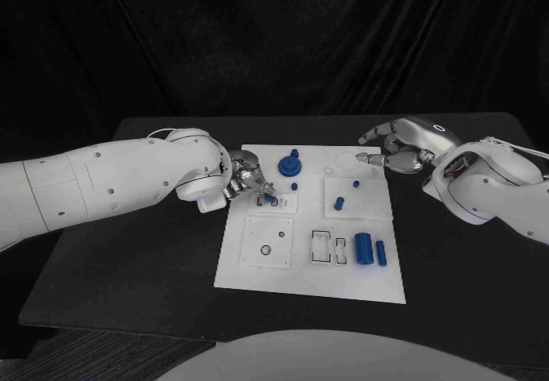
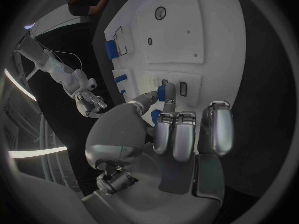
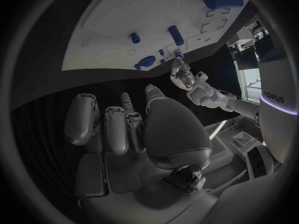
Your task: Assemble the parts on the task board
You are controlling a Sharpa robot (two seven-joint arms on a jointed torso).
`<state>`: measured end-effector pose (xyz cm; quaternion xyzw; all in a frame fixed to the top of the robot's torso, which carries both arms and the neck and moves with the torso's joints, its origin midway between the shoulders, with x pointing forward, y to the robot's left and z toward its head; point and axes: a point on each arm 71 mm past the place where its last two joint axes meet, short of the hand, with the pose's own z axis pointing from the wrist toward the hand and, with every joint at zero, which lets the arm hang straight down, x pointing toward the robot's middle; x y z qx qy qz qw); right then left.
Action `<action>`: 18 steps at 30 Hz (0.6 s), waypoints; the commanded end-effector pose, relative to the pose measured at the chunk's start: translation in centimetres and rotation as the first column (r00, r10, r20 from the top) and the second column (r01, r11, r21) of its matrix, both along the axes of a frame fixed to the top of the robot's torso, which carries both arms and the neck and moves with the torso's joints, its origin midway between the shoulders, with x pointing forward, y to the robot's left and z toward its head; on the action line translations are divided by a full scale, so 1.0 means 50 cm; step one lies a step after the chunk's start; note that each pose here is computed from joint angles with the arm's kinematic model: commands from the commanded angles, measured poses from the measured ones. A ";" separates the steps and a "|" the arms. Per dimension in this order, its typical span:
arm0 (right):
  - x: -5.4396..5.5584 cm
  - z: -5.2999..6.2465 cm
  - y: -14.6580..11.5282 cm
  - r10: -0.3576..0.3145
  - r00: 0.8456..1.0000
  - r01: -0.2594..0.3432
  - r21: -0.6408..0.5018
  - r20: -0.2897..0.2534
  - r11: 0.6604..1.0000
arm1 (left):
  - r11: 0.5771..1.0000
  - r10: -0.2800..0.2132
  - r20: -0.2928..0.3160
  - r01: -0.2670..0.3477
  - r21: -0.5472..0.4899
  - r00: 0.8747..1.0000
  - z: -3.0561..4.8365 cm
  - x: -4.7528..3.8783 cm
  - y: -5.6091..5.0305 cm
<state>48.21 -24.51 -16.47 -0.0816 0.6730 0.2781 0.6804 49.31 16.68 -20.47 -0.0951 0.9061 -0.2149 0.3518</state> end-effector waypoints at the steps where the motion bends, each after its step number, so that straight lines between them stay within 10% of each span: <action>1: -0.001 -0.003 0.001 -0.002 1.000 0.002 -0.002 -0.006 1.000 | 0.999 -0.030 -0.010 0.029 -0.024 1.000 -0.003 -0.002 -0.008; 18: -0.002 -0.002 0.000 0.002 1.000 -0.002 0.001 0.001 1.000 | 0.999 -0.039 -0.019 0.038 -0.026 0.999 -0.011 -0.002 -0.011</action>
